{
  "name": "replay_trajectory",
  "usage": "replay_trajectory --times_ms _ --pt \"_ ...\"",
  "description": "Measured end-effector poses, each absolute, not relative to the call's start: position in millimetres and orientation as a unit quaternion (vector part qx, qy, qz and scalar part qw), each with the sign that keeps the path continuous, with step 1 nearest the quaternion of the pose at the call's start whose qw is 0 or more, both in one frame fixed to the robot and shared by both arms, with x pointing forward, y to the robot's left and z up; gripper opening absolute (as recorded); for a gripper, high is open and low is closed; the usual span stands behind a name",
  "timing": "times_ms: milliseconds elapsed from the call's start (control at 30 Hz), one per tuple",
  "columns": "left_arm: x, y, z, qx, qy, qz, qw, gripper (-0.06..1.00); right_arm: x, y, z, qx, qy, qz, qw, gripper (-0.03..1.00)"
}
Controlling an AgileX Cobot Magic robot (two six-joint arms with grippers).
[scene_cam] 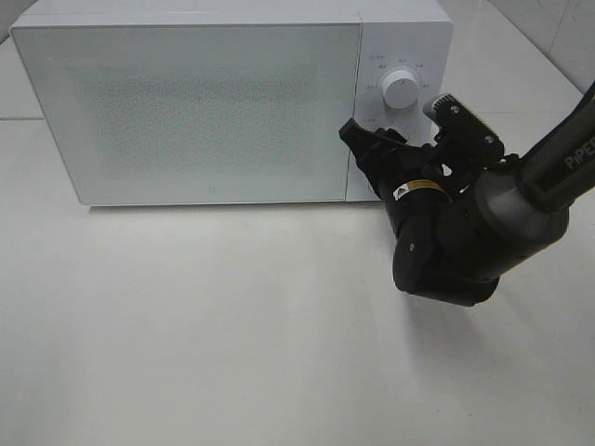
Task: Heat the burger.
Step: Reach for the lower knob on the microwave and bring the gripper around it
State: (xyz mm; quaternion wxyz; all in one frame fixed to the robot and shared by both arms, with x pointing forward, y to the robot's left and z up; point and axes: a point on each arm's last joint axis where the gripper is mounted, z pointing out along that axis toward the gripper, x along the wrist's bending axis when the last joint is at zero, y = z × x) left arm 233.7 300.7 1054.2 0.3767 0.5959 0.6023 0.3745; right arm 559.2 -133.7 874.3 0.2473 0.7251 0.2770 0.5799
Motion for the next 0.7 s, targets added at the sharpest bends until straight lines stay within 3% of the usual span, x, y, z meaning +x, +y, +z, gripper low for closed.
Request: replay_trajectory --times_ms 167,200,333,533,700 --pt "233.7 300.7 1054.2 0.596 0.602 0.375 0.377 0.99 559.1 -134.2 874.2 0.762 0.138 0.619 0.129 0.44" --pt "233.7 300.7 1054.2 0.596 0.602 0.375 0.377 0.99 559.1 -134.2 874.2 0.762 0.138 0.619 0.129 0.44" --pt "233.7 300.7 1054.2 0.596 0.602 0.375 0.377 0.99 558.5 -134.4 873.8 0.774 0.005 0.633 0.016 0.44" --pt "233.7 300.7 1054.2 0.596 0.602 0.375 0.377 0.99 558.5 -134.5 872.8 0.766 -0.088 0.633 -0.061 0.44" --pt "233.7 300.7 1054.2 0.596 0.602 0.375 0.377 0.99 558.5 -134.4 872.8 0.762 -0.123 0.630 -0.090 0.44"
